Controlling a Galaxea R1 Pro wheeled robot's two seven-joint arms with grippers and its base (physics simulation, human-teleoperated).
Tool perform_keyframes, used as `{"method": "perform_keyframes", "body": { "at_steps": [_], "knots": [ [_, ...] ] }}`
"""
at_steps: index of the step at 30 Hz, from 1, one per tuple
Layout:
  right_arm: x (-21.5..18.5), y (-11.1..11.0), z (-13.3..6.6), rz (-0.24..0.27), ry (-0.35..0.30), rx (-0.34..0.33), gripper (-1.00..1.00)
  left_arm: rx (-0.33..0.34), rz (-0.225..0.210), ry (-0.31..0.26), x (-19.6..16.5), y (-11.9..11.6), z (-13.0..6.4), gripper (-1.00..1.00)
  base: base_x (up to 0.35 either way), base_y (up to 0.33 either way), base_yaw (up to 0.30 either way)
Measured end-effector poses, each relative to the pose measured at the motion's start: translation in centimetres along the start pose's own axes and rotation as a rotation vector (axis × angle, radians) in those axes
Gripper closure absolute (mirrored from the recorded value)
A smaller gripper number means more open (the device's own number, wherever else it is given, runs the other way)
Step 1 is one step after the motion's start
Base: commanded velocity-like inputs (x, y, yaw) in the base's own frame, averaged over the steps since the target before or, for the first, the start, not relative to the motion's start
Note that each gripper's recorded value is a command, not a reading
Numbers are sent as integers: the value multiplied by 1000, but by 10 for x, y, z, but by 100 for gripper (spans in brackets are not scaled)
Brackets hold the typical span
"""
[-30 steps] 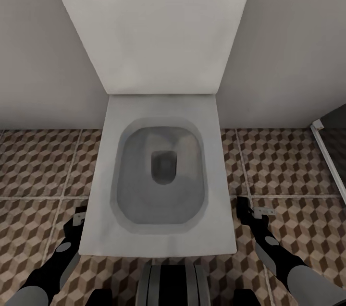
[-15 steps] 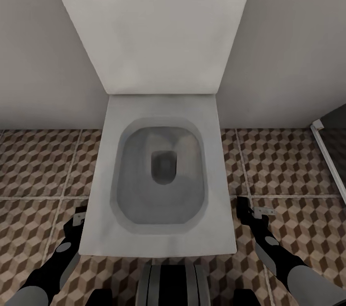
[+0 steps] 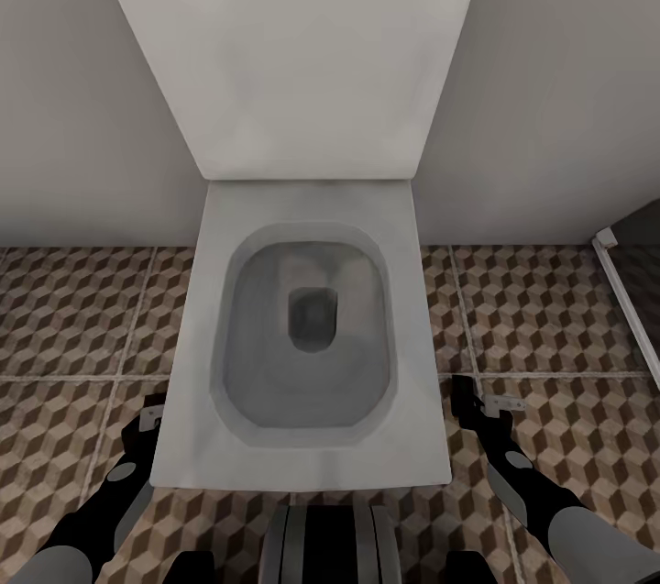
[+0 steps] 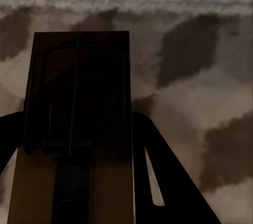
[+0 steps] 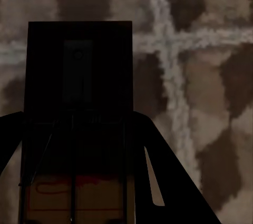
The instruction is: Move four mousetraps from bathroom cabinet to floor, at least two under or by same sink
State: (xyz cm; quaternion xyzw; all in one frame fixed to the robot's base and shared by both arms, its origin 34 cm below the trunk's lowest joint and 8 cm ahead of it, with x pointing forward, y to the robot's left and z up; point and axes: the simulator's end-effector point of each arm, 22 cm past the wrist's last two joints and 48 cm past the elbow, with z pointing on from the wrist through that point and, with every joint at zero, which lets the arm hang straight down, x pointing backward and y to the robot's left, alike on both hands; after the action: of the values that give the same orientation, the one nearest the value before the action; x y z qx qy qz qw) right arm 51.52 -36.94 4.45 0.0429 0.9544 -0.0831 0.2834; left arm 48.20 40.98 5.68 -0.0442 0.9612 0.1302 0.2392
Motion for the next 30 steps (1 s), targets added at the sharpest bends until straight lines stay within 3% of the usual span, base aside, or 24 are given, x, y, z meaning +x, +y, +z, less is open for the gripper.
{"method": "perform_keyframes", "body": {
  "at_steps": [30],
  "knots": [
    [8,0,2,-2,12,0,100,-8,7,10,6,6,3,100,0,0,0]
  ]
}}
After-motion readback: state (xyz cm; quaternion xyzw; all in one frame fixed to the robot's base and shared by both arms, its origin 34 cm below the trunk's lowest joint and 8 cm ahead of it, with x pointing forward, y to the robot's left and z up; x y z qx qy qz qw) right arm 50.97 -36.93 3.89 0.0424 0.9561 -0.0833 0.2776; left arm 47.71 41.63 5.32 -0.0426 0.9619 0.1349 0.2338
